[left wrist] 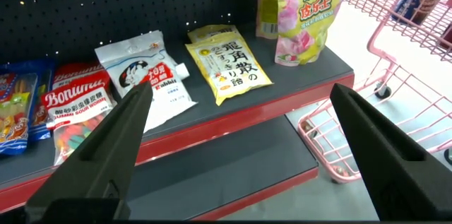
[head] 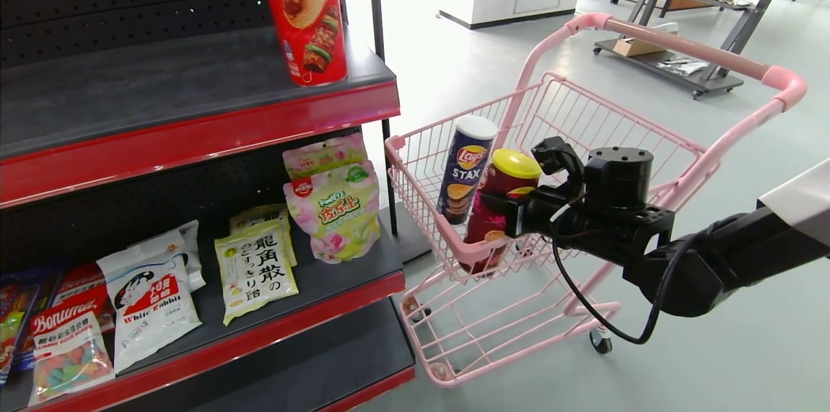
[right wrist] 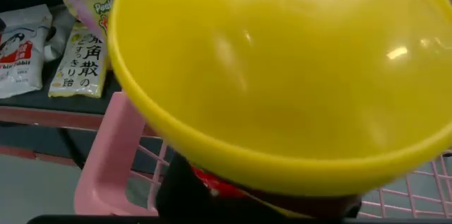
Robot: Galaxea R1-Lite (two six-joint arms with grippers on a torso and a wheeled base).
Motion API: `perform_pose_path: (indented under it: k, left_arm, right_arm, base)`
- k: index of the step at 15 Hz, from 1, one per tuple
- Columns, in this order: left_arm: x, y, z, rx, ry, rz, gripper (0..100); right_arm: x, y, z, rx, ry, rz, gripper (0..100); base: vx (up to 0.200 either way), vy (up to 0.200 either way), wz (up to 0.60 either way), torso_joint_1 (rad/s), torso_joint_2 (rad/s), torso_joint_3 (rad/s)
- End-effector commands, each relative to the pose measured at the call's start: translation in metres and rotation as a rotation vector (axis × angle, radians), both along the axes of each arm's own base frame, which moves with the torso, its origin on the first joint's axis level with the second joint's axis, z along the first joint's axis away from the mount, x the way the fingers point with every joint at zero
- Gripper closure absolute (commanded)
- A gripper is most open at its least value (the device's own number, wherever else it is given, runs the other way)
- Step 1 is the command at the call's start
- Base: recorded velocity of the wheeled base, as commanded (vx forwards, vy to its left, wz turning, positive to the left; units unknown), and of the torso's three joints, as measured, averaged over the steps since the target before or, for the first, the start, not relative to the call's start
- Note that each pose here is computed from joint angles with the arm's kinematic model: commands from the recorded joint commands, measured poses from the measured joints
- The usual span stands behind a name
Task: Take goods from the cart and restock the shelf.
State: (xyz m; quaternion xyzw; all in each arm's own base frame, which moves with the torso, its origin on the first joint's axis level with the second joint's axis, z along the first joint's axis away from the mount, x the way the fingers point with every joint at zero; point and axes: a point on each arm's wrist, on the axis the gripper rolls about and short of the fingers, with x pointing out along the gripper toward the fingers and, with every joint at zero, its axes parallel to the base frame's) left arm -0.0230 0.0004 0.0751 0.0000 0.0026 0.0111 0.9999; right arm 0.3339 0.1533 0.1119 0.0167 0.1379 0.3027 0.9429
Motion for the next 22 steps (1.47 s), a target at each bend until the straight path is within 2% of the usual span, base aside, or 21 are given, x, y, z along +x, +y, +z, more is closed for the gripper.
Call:
perform_pose_path:
  k: [1,4,6,9,10,13,17,19,22]
  left_arm:
    - [0.000,0.000,0.000,0.000,0.001,0.001,0]
    - [0.000,0.000,0.000,0.000,0.001,0.001,0]
    - [0.000,0.000,0.000,0.000,0.001,0.001,0]
    - [0.000,0.000,0.000,0.000,0.001,0.001,0]
    - [0.000,0.000,0.000,-0.002,0.001,0.001,0]
    - [0.000,0.000,0.000,0.000,0.001,0.001,0]
    - [0.000,0.000,0.000,0.000,0.001,0.001,0]
    - [0.000,0.000,0.000,0.000,0.001,0.001,0]
    - [0.000,0.000,0.000,0.000,0.001,0.001,0]
  right_arm:
    - [0.000,-0.002,-0.001,-0.005,0.007,-0.008,100]
    - [-0.004,-0.008,0.030,0.029,-0.073,-0.036,100]
    - [-0.012,-0.013,0.069,0.076,-0.178,-0.042,100]
    - [-0.039,-0.024,0.106,0.092,-0.224,-0.045,100]
    - [-0.056,-0.032,0.129,0.101,-0.245,-0.049,100]
    - [-0.098,-0.049,0.163,0.115,-0.276,-0.051,100]
    - [-0.140,-0.068,0.185,0.116,-0.284,-0.054,100]
    - [-0.182,-0.083,0.188,0.083,-0.213,-0.036,100]
    - [-0.230,-0.102,0.172,0.020,-0.099,-0.040,100]
  base:
    - [0.000,0.000,0.00,0.000,0.00,0.000]
    - [0.000,0.000,0.00,0.000,0.00,0.000]
    - [0.000,0.000,0.00,0.000,0.00,0.000]
    - [0.000,0.000,0.00,0.000,0.00,0.000]
    - [0.000,0.000,0.00,0.000,0.00,0.000]
    - [0.000,0.000,0.00,0.000,0.00,0.000]
    - [0.000,0.000,0.00,0.000,0.00,0.000]
    - [0.000,0.000,0.00,0.000,0.00,0.000]
    - [0.000,0.000,0.00,0.000,0.00,0.000]
